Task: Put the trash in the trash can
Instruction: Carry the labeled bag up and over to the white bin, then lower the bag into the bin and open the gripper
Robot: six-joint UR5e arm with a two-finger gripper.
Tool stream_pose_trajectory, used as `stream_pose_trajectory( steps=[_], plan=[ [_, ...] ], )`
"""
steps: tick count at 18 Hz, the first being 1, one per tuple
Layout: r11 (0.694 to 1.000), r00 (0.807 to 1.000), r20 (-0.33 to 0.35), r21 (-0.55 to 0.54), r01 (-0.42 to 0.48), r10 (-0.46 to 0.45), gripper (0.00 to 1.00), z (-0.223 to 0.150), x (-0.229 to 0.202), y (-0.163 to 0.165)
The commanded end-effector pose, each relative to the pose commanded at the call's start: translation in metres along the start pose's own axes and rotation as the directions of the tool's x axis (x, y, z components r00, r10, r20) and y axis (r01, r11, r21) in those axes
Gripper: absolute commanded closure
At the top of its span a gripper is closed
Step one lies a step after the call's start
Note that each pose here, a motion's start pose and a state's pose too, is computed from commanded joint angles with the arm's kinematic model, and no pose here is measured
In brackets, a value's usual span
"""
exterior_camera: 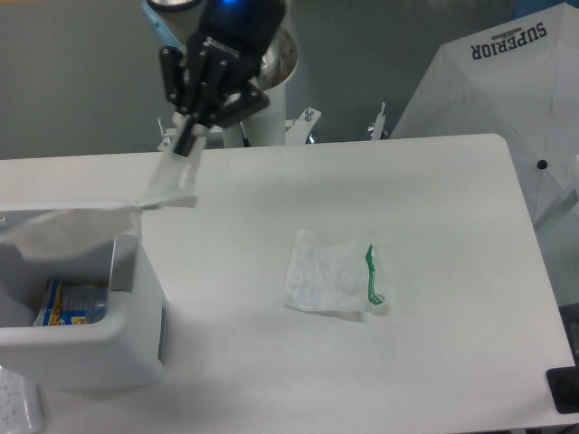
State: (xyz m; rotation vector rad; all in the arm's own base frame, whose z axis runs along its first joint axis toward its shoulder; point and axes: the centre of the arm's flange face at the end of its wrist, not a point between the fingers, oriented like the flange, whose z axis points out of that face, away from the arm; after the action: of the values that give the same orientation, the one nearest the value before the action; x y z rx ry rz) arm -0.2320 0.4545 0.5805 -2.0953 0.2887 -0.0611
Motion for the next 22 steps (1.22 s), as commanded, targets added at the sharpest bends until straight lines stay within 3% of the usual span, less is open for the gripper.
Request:
stream_pose_trajectory(
  steps=[4, 15, 22],
  plan=[
    [1.000, 0.997, -0.072, -0.016, 0.022, -0.023, 0.96, 0.036, 0.008, 0.000],
    [0.999, 0.989, -0.147, -0.044, 0.004, -0.011, 0.93, 0.084, 0.019, -0.014],
    [0.994, 0.981, -0.193, -0.108, 0.012, -0.033, 0.94, 0.124, 0.030, 0.000]
  ],
)
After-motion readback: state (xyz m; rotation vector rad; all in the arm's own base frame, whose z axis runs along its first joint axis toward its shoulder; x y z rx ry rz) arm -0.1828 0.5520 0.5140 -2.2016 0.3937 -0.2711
